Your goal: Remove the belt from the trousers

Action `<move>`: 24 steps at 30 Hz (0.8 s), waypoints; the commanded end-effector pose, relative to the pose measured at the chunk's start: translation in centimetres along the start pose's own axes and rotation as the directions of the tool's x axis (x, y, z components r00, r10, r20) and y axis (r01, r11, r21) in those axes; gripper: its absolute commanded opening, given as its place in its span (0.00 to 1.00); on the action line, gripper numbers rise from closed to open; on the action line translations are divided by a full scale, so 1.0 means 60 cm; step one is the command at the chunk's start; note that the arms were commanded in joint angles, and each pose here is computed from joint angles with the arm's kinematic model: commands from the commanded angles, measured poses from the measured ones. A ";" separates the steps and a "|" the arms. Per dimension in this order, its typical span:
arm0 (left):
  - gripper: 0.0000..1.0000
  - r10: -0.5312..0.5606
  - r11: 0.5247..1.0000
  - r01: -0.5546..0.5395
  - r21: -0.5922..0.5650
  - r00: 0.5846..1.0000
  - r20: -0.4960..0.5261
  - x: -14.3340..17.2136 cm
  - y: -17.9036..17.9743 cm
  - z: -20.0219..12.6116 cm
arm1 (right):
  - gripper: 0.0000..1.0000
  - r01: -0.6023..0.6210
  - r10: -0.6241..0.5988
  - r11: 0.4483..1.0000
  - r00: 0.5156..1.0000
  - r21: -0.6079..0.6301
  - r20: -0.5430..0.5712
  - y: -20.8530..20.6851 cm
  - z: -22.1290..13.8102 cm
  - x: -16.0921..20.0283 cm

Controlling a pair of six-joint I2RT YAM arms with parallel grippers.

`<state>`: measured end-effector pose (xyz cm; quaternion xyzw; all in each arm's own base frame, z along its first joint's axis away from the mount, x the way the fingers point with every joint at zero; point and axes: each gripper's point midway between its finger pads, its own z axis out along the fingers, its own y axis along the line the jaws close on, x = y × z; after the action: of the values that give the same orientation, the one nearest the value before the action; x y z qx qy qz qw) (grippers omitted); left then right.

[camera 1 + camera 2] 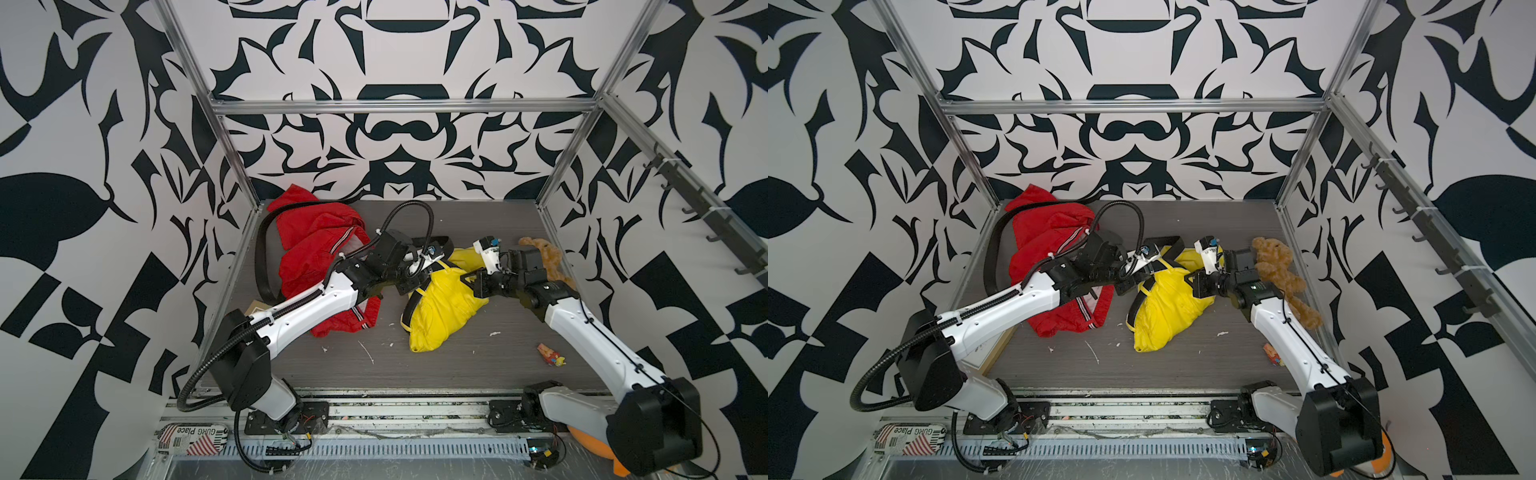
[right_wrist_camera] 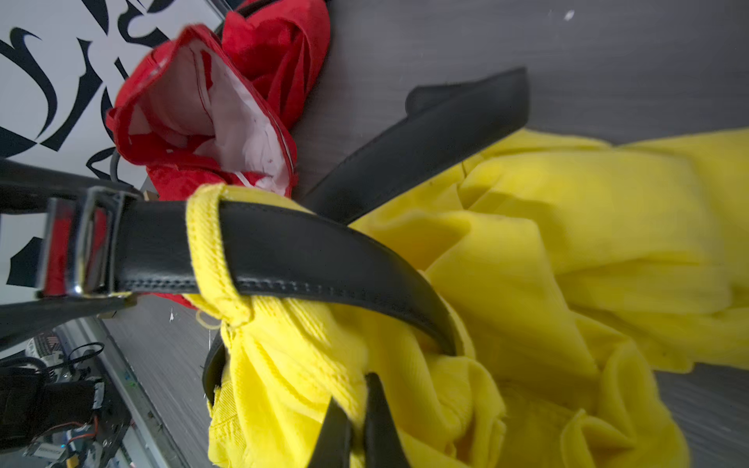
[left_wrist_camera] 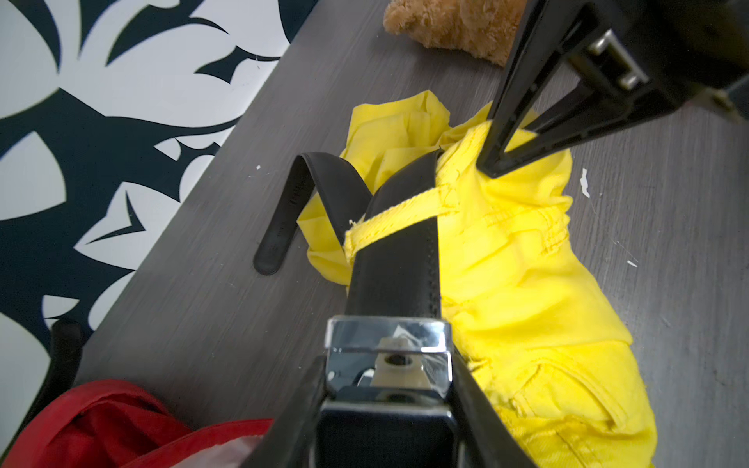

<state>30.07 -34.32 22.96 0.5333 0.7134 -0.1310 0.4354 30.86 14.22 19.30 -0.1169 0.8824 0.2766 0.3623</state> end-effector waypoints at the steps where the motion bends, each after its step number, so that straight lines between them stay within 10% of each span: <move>1: 0.00 0.011 0.984 -0.001 -0.180 0.999 0.053 -0.030 0.090 -0.073 | 0.00 0.036 -0.058 0.973 0.994 0.228 0.094 -0.043 -0.057 -0.059; 13: 0.00 -0.116 0.889 0.139 -0.436 0.990 0.078 0.016 0.207 -0.210 | 0.00 -0.148 0.050 0.891 0.971 0.430 0.232 -0.129 -0.155 -0.079; 24: 0.00 -0.299 0.852 0.291 -0.436 0.953 0.051 0.101 0.176 -0.198 | 0.00 -0.451 0.442 0.863 0.892 0.228 0.092 -0.068 -0.044 0.186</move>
<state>31.74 -22.25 27.23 0.3964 0.7738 -0.0763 0.4881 24.99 10.35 14.60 0.0502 0.8980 0.2614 0.3503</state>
